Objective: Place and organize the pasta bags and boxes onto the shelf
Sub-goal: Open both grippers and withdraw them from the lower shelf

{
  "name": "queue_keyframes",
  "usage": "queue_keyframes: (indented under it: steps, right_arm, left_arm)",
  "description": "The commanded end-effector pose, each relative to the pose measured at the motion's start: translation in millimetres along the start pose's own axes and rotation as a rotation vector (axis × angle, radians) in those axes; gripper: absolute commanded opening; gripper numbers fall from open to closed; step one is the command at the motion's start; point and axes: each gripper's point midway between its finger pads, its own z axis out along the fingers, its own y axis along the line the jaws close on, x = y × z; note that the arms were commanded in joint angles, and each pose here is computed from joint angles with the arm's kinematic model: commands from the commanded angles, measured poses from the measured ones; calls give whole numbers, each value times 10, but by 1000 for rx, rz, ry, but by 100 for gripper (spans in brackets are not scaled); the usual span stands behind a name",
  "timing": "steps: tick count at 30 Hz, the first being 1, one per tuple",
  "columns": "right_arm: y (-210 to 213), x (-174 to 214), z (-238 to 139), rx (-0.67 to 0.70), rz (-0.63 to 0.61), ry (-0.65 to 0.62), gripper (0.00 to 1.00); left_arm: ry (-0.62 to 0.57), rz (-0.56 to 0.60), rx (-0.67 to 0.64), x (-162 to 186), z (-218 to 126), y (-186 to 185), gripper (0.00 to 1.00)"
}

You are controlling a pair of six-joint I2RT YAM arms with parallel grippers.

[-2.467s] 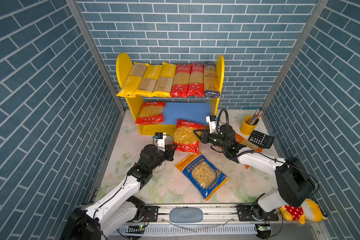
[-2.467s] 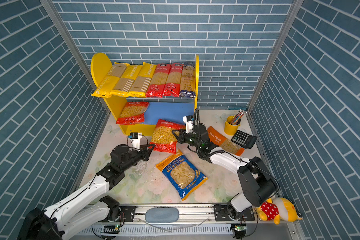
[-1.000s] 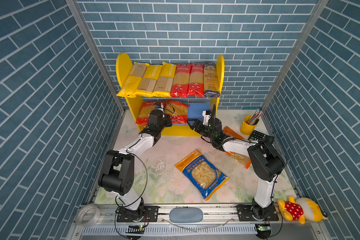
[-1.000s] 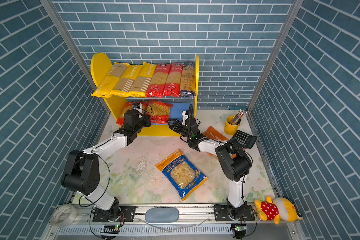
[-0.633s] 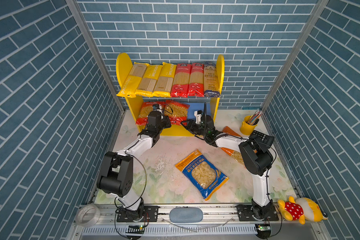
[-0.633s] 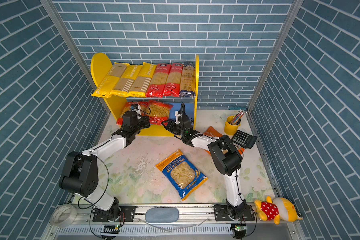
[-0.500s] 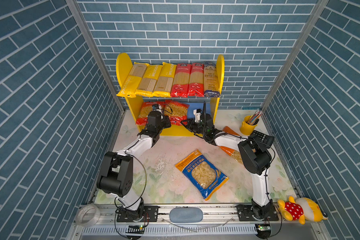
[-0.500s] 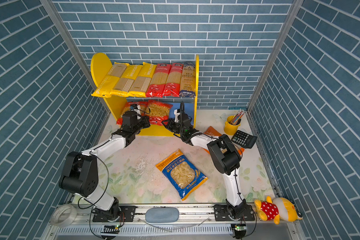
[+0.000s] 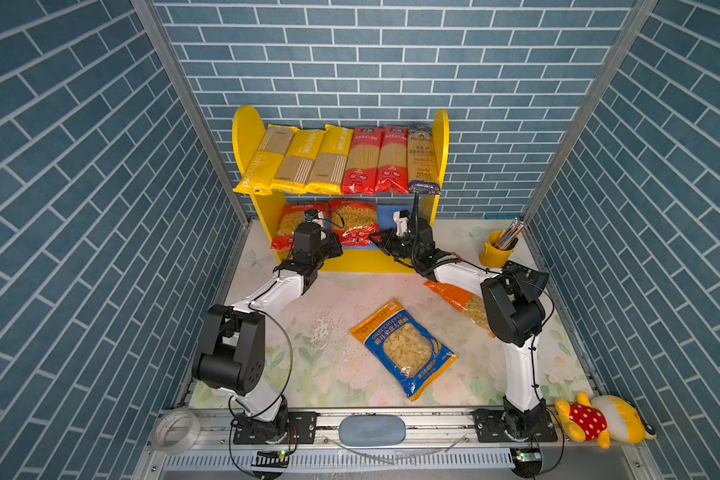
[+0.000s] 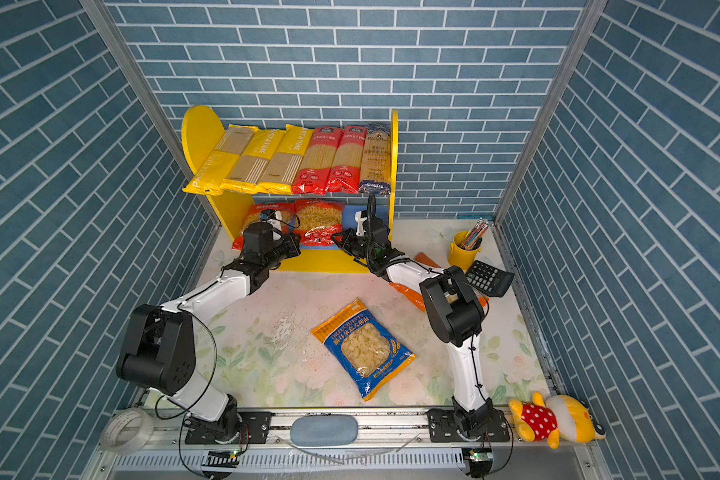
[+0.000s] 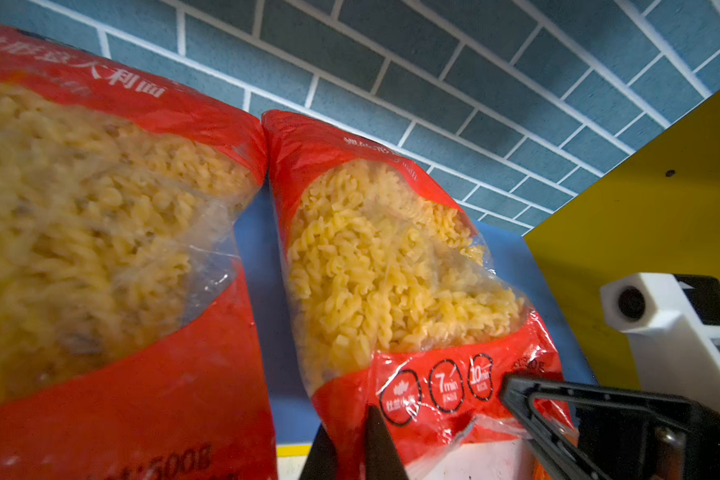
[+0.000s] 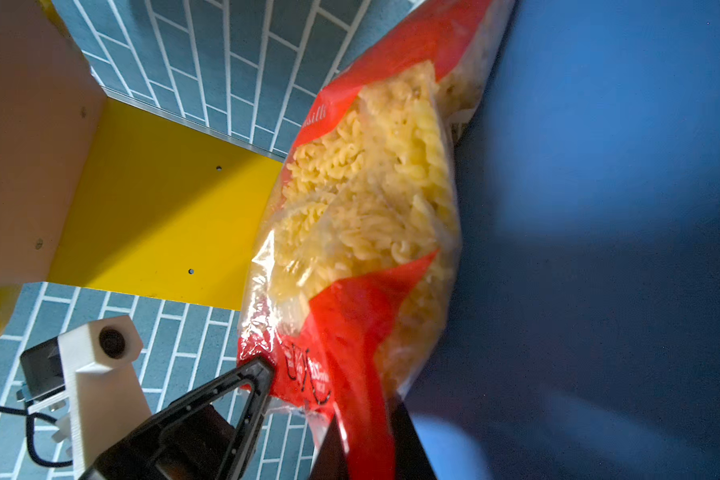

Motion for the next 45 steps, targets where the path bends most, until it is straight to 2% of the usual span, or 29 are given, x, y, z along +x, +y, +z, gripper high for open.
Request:
queue_keyframes:
  steps: [1,10,14,18,21,26,31,33,35,38,40,43,45]
  right_arm:
    - [237,-251,-18,-58,-36,-30,16]
    - [240,-45,104,-63,-7,8,17]
    - [248,-40,25,-49,-1,7,24]
    - [287,-55,-56,-41,2,4,44]
    - [374,-81,-115,-53,21,-9,54]
    - [418,-92,-322,-29,40,-43,59]
    - [291,25,-613,36,47,-57,61]
    - [272,156,-721,44,42,-23,59]
    - [149,324,-850,99,31,19,56]
    - [-139,610,-1128,205,12,67,52]
    - [-373,790,-1360,302,-19,106,50]
    - [-804,975,-1824,511,-94,184,49]
    - [-1100,1001,-2200,621,-81,204,51]
  left_arm:
    - [16,-7,-20,74,-72,62,14]
    - [24,-22,-64,119,-165,272,13]
    - [28,-25,-81,27,-205,326,16]
    - [27,-45,-36,-5,-245,229,30]
    - [45,-24,-11,-43,-275,149,37]
    - [30,27,32,-227,-452,-29,47]
    - [8,-3,146,-258,-667,-289,55]
    - [-13,-13,160,-169,-777,-369,59]
    - [8,51,111,27,-877,-397,63]
    - [57,-3,71,396,-991,-280,64]
    - [92,-39,72,646,-1054,-253,64]
    - [155,8,52,1026,-1180,-322,65]
    - [188,29,53,1286,-1259,-401,65]
